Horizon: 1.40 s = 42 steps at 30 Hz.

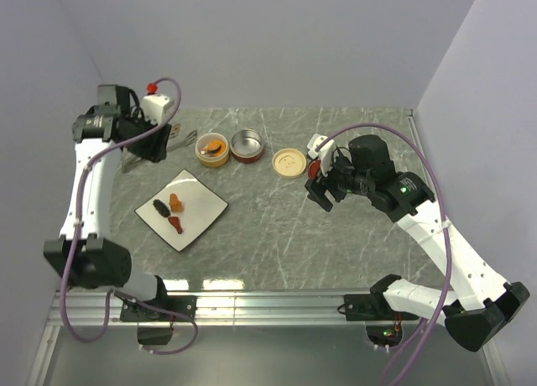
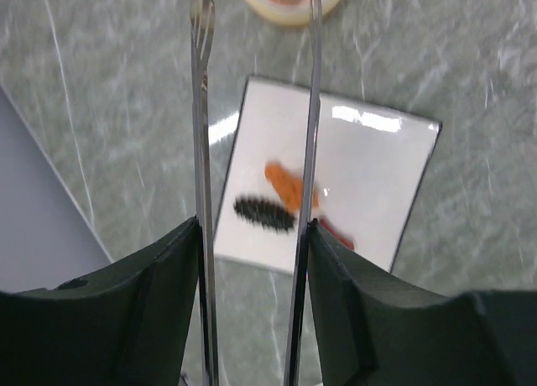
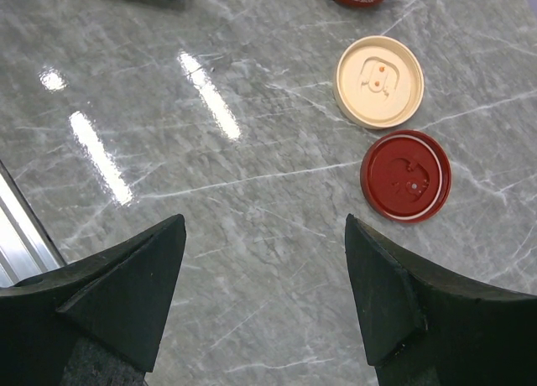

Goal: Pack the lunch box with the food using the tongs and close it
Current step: Pick up the food using the clamp

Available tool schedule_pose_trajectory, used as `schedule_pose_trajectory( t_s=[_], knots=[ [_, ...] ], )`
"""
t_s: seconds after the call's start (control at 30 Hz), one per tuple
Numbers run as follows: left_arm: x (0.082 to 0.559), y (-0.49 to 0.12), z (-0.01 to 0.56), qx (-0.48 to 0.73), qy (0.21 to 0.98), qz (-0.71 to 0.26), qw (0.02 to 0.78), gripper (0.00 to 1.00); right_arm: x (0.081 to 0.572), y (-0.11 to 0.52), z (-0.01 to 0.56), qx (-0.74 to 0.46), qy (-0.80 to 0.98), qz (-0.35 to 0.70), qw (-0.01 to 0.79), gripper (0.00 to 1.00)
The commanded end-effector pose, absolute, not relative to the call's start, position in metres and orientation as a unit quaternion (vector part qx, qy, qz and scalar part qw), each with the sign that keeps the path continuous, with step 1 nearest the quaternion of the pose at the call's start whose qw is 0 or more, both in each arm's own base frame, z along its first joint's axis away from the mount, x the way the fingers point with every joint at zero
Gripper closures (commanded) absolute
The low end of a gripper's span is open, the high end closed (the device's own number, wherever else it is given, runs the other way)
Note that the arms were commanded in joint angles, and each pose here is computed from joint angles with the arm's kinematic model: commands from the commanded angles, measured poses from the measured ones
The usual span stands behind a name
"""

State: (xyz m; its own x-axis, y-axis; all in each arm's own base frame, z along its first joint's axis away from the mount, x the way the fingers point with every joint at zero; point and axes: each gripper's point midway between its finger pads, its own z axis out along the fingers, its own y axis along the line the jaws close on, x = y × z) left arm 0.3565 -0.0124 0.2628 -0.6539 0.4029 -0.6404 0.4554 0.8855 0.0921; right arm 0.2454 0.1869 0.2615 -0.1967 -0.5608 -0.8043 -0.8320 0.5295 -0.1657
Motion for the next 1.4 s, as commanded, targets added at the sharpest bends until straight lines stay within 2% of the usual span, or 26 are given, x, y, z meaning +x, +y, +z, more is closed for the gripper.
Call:
schedule_pose_trajectory(
  t_s=[0.0,0.3,0.4,0.77,1.37],
  knots=[
    [0.312,-0.006,0.247,0.22,0.924,-0.052,0.31,0.43,0.244,0.186,0.279,-0.457,0.745,0.157,0.459,0.17],
    [0.235,-0.002,0.2,0.152,0.956,-0.049,0.245,0.4,0.24,0.185,0.272,-0.457,0.747,0.161,0.455,0.17],
    [0.223,0.003,0.189,0.13,0.964,-0.037,0.228,0.39,0.239,0.186,0.271,-0.458,0.746,0.163,0.454,0.17],
    [0.215,0.011,0.178,0.084,0.977,-0.018,0.197,0.38,0.239,0.186,0.268,-0.457,0.747,0.164,0.454,0.17],
    [0.229,0.005,0.158,0.093,0.979,-0.024,0.178,0.38,0.239,0.184,0.262,-0.457,0.749,0.161,0.452,0.17]
  ],
)
